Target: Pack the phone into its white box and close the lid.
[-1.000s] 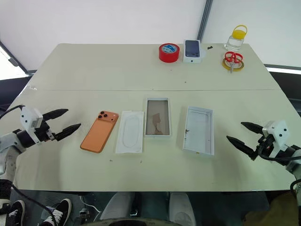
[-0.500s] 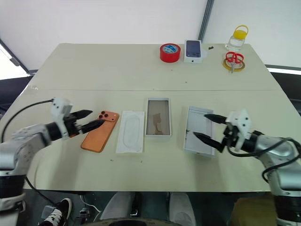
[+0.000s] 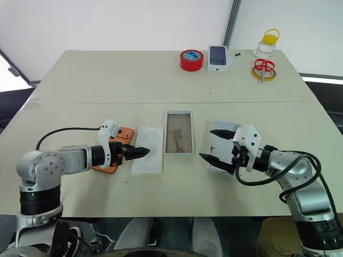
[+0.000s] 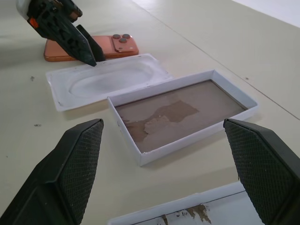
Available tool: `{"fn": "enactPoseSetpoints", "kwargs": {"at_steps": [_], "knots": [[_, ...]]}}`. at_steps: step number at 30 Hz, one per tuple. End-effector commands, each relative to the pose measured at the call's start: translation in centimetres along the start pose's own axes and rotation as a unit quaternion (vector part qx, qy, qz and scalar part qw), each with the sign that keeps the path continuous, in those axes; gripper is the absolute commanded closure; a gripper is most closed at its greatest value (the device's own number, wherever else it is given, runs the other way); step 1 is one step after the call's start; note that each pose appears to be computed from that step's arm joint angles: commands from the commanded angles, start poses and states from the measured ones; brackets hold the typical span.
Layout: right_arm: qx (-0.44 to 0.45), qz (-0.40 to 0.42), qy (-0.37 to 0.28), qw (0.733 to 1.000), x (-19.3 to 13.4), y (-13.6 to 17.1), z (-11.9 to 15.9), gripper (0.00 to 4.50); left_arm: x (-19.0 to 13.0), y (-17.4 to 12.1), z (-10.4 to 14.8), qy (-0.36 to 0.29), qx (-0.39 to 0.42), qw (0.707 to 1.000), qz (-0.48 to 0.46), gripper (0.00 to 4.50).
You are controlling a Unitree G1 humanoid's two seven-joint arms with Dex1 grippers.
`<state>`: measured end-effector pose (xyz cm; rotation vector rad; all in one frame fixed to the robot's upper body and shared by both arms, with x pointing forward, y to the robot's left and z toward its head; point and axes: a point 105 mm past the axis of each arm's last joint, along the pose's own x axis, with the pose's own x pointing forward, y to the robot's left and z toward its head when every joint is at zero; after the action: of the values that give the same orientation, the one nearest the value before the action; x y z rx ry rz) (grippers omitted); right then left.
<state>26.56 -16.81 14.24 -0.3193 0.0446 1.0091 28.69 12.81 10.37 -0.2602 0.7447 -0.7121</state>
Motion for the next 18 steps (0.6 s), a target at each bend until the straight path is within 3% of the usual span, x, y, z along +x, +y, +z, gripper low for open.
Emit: {"fn": "enactPoseSetpoints", "kwargs": {"at_steps": [1, 11, 14, 18], "knots": [[-0.019, -0.003, -0.007, 1.000, 0.0, -0.3, 0.4, 0.21, 0.3, 0.0, -1.4, 0.044, -0.018, 0.999, 0.001, 0.00], [-0.030, -0.004, -0.009, 0.999, 0.3, -0.3, 0.7, 0.21, 1.9, 0.1, -0.1, -0.002, -0.117, 0.993, -0.032, 0.00], [-0.032, -0.008, -0.009, 0.999, 0.3, -0.5, 0.7, 0.16, 2.3, -0.2, -0.8, 0.006, -0.126, 0.991, -0.036, 0.81], [-0.034, -0.014, -0.009, 0.999, 0.1, -0.6, 0.8, 0.16, 2.4, 0.4, -1.5, 0.014, -0.143, 0.989, -0.023, 2.73]]}}
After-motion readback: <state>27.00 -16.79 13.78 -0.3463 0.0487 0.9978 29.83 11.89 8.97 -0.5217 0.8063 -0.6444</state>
